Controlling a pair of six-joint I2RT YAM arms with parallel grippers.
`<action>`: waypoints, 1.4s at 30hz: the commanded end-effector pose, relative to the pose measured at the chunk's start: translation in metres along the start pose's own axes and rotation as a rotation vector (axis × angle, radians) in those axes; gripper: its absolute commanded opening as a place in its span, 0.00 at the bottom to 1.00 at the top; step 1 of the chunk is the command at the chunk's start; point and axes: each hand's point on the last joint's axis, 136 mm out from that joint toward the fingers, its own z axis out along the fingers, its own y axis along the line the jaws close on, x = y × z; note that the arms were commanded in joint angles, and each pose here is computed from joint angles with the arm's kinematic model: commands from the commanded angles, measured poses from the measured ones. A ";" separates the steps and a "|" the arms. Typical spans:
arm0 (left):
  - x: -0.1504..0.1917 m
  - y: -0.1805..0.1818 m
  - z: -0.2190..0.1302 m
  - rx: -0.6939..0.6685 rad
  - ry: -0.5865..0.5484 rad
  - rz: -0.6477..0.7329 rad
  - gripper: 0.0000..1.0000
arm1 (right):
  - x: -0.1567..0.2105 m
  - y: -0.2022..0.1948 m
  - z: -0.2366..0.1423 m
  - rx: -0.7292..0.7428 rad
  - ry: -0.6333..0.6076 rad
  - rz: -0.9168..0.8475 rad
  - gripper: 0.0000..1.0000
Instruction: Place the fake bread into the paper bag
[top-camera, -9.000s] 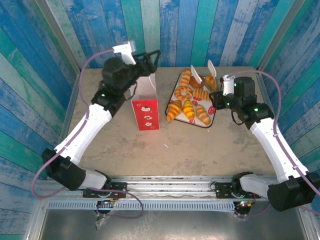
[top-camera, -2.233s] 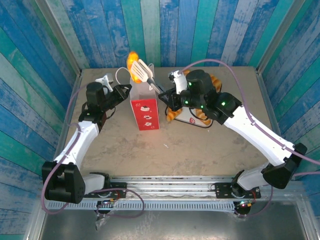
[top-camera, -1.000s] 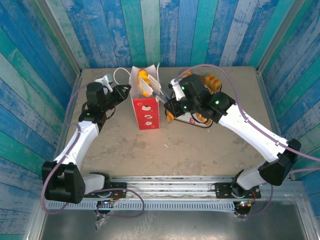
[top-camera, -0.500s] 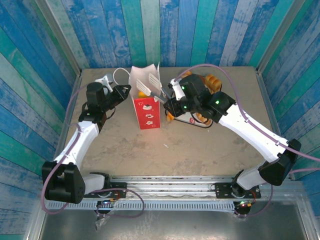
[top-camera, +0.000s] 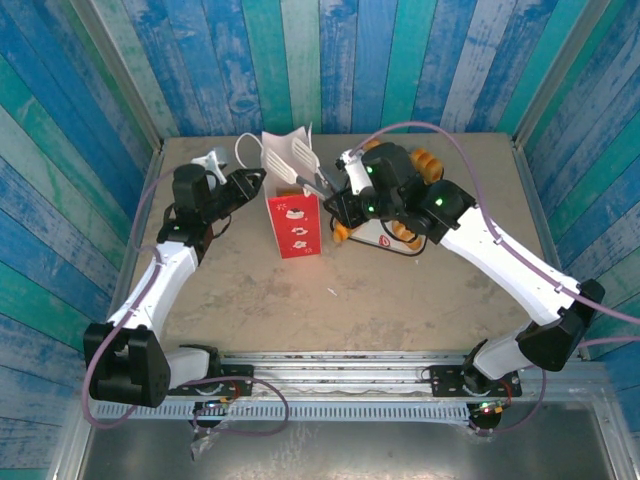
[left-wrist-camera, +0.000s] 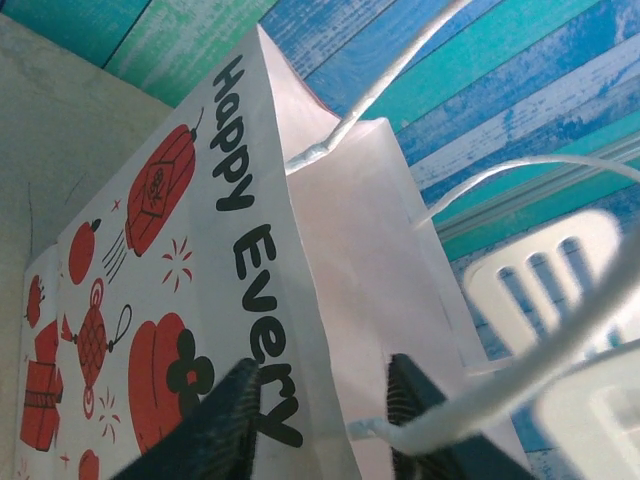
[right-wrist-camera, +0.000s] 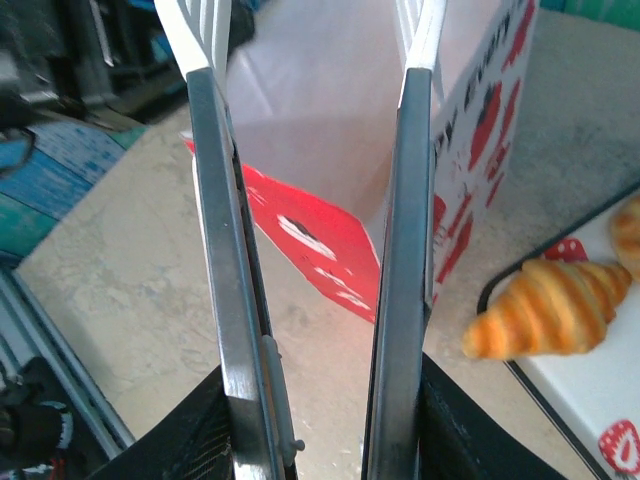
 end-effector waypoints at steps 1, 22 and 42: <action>-0.016 -0.030 -0.010 0.064 -0.029 0.062 0.46 | -0.053 0.029 -0.046 -0.106 -0.197 -0.013 0.41; -0.046 -0.042 -0.076 -0.124 -0.224 0.373 0.95 | -0.009 -0.095 -0.129 0.375 -0.127 0.106 0.40; -0.049 -0.022 -0.104 -0.221 -0.370 0.409 0.94 | 0.173 -0.197 -0.072 0.562 0.493 0.313 0.43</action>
